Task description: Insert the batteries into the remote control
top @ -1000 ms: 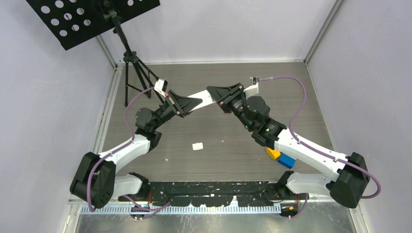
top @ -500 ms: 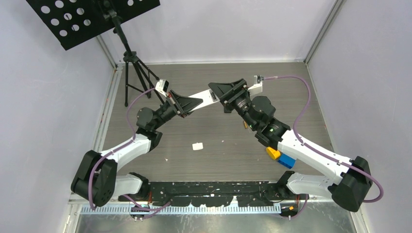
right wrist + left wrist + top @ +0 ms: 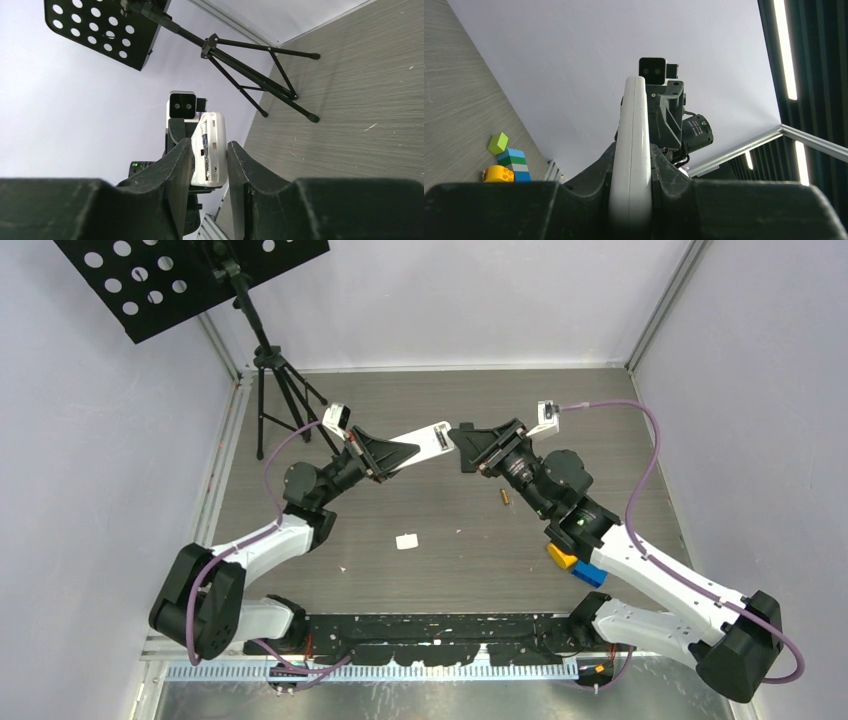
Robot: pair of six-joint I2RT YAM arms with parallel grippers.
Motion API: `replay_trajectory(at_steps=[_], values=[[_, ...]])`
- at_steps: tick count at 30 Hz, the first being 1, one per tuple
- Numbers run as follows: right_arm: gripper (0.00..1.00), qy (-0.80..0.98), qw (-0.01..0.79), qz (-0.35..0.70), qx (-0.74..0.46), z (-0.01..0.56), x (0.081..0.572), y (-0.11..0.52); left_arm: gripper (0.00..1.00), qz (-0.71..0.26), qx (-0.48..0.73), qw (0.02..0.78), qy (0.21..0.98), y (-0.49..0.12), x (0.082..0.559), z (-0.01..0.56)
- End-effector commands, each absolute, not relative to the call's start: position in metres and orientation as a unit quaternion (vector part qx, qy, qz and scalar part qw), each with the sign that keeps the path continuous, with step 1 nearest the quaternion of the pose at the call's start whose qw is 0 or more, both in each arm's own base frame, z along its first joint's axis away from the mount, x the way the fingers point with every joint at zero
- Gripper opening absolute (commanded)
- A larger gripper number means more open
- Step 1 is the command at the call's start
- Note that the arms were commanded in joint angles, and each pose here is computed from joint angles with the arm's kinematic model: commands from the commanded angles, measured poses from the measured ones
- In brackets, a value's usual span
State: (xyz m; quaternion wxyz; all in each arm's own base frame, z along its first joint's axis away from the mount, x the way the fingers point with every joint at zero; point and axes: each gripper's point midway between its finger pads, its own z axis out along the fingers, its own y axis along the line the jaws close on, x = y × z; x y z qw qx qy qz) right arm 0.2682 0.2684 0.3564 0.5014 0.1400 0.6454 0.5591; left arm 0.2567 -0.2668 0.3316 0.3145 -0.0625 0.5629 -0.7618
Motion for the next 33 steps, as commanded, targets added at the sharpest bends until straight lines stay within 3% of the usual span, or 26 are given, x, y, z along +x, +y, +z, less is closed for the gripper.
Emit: replay_trajectory(at_steps=[1,13,24,33], values=[[0.35,0.641,0.523,0.553,0.096,0.367,0.263,0.268,0.0,-0.773,-0.03,0.343,0.533,-0.265,0.252,0.354],[0.15,0.707,0.5,0.5,-0.003,0.338,0.262,0.292,0.0,-0.777,-0.002,0.345,0.526,-0.267,0.247,0.363],[0.15,0.748,0.43,0.499,-0.074,0.295,0.256,0.322,0.0,-0.779,0.053,0.338,0.526,-0.274,0.236,0.369],[0.18,0.765,0.455,0.449,-0.078,0.287,0.262,0.307,0.0,-0.762,0.06,0.345,0.545,-0.277,0.239,0.355]])
